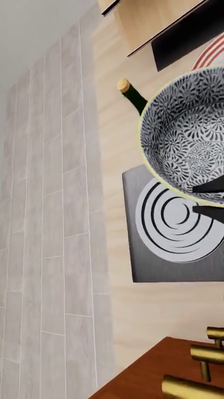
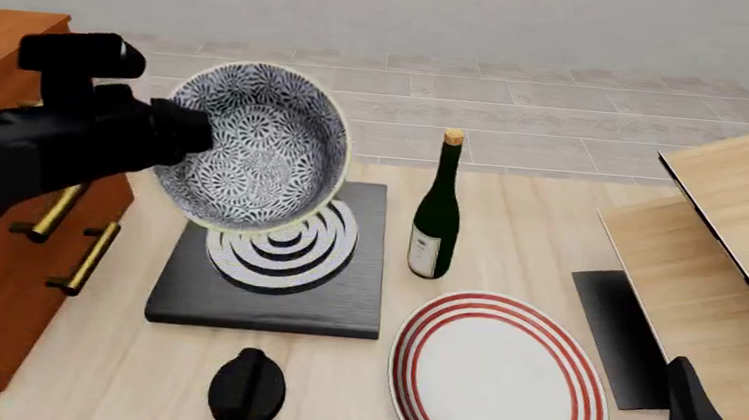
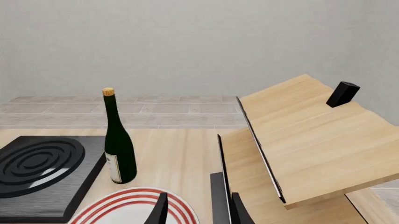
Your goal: Put the bowl on the top of the cabinet.
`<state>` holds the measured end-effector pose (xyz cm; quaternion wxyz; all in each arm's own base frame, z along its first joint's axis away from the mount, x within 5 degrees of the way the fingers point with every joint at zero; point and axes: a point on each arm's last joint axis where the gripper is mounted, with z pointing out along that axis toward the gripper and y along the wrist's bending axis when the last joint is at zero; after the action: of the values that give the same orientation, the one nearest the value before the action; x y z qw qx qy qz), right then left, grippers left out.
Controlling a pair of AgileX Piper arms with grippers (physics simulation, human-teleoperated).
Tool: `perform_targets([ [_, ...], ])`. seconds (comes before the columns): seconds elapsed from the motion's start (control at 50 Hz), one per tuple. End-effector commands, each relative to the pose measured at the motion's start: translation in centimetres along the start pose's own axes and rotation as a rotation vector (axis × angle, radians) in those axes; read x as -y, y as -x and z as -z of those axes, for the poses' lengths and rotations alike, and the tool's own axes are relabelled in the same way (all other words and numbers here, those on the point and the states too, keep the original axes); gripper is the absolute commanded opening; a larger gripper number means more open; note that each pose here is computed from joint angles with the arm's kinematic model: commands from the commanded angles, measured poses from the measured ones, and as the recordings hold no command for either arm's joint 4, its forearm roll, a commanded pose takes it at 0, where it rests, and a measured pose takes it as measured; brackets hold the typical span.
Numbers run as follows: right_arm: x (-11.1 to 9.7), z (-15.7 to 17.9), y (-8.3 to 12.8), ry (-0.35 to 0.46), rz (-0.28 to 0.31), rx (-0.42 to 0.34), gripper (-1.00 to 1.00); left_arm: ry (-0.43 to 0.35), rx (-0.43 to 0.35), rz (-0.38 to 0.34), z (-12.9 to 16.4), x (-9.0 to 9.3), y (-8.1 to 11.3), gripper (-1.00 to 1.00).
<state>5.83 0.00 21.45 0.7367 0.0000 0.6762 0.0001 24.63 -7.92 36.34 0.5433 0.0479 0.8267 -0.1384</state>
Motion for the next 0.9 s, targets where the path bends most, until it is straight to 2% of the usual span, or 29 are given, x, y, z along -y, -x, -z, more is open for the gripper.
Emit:
perform_targets([
  [0.02,0.0,0.0,0.0,0.000,0.000,0.000,1.00,0.035,-0.053,0.059,-1.5,-0.6,1.1,-1.00],
  [0.12,0.0,0.0,0.0,0.000,0.000,0.000,1.00,0.036,-0.056,0.069,-1.3,-0.5,1.7,-1.00],
  [0.14,0.0,0.0,0.0,0.000,0.000,0.000,1.00,0.061,-0.069,0.089,-1.3,-1.1,2.0,-1.00],
  [0.24,0.0,0.0,0.0,0.000,0.000,0.000,1.00,0.055,-0.055,0.098,-0.7,-0.7,3.2,-1.00],
  [0.28,0.0,0.0,0.0,0.000,0.000,-0.001,1.00,0.100,-0.072,0.130,-0.9,-2.0,3.3,-1.00],
  [0.32,0.0,0.0,0.0,0.000,0.000,0.000,1.00,0.099,-0.066,0.134,-0.6,-1.9,3.8,-1.00],
  [0.34,0.0,0.0,0.0,0.000,0.000,0.000,1.00,0.118,-0.063,0.155,-0.4,-2.4,3.9,-1.00],
  [0.38,0.0,0.0,0.0,0.000,0.000,0.000,1.00,0.116,-0.050,0.148,0.1,-2.3,4.5,-1.00],
  [0.44,0.0,0.0,0.0,0.000,0.000,0.000,1.00,0.167,-0.057,0.194,0.3,-3.7,4.8,-1.00],
  [0.56,0.0,0.0,0.0,0.000,0.000,0.000,1.00,0.140,-0.080,0.216,-0.2,-2.6,5.5,-1.00],
  [0.62,0.0,0.0,0.0,0.000,0.000,0.000,1.00,0.155,-0.091,0.245,-0.4,-2.9,5.8,-1.00],
  [0.68,0.0,0.0,0.0,0.000,0.000,0.000,1.00,0.138,-0.101,0.244,-0.7,-2.3,6.1,-1.00],
  [0.76,0.0,0.0,0.0,0.000,0.000,0.000,1.00,0.154,-0.098,0.226,0.1,-2.6,7.2,-1.00],
  [0.8,0.0,0.0,0.0,0.000,0.000,0.000,1.00,0.163,-0.109,0.250,-0.1,-2.7,7.3,-1.00],
  [0.86,0.0,0.0,0.0,0.000,0.000,0.000,1.00,0.130,-0.117,0.246,-0.2,-1.6,7.7,-1.00],
  [0.9,0.0,0.0,0.0,0.000,0.000,0.000,1.00,0.132,-0.117,0.248,-0.1,-1.6,7.9,-1.00],
])
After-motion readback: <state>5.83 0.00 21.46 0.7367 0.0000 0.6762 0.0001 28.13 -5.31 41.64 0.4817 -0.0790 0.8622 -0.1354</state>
